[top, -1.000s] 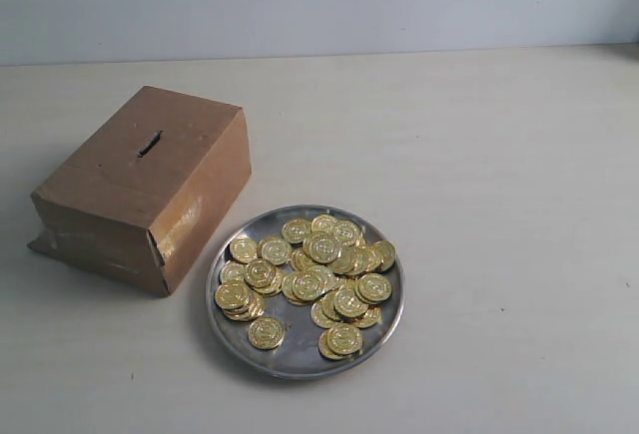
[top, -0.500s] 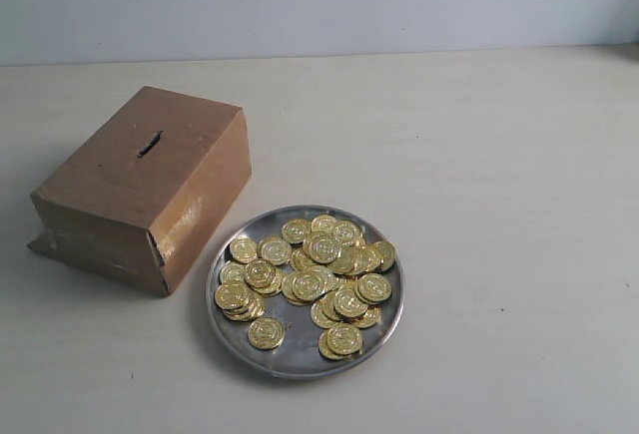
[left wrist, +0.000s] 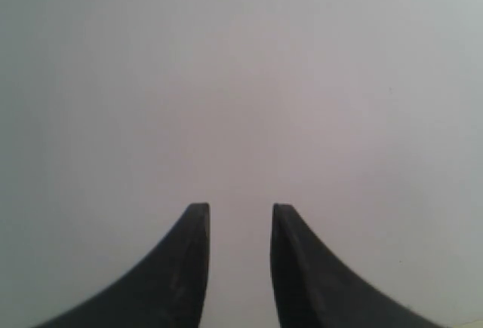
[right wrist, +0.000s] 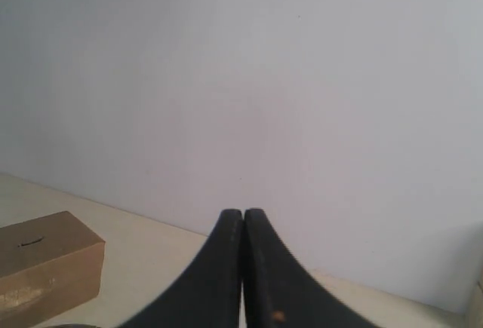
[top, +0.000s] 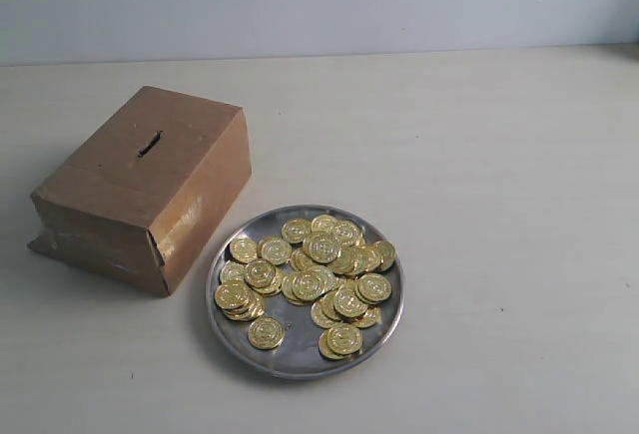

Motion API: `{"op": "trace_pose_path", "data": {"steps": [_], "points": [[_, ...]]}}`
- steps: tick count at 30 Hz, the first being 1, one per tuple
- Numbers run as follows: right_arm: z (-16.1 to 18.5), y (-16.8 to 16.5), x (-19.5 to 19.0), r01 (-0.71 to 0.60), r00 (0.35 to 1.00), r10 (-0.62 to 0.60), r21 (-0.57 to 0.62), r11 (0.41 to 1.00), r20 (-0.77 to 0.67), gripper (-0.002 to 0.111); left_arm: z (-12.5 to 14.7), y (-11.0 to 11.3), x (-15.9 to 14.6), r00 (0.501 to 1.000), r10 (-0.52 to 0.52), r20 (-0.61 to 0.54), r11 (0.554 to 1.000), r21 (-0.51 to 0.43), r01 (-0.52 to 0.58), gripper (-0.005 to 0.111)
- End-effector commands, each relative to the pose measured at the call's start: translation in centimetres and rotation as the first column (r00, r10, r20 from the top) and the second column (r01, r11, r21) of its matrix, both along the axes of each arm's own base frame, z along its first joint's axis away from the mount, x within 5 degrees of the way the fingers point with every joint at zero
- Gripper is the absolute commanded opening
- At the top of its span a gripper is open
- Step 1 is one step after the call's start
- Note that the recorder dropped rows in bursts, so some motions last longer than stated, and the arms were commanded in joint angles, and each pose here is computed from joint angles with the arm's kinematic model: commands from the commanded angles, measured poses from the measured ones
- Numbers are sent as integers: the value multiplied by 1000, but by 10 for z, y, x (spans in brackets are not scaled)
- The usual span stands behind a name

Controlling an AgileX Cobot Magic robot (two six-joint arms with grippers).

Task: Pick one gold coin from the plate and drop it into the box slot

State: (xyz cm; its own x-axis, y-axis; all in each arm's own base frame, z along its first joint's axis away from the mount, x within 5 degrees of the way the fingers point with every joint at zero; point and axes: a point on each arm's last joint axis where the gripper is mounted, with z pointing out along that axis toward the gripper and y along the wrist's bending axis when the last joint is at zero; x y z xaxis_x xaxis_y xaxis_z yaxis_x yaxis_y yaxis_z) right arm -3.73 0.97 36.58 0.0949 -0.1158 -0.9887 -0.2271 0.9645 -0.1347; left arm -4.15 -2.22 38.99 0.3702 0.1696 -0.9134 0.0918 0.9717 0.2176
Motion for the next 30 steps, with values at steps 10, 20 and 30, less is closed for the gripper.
{"op": "trace_pose_path", "data": {"steps": [10,20,30], "points": [[-8,-8,35,244,750,-154,-52,968,643,0,-23,21,33,938,271,215,951,93,-296,29],[-100,-3,80,214,902,-138,-146,966,410,0,-83,25,69,933,317,173,924,165,-345,29],[-137,-3,90,194,957,-141,-198,961,253,0,-161,24,95,952,304,-16,911,296,-286,29]]}}
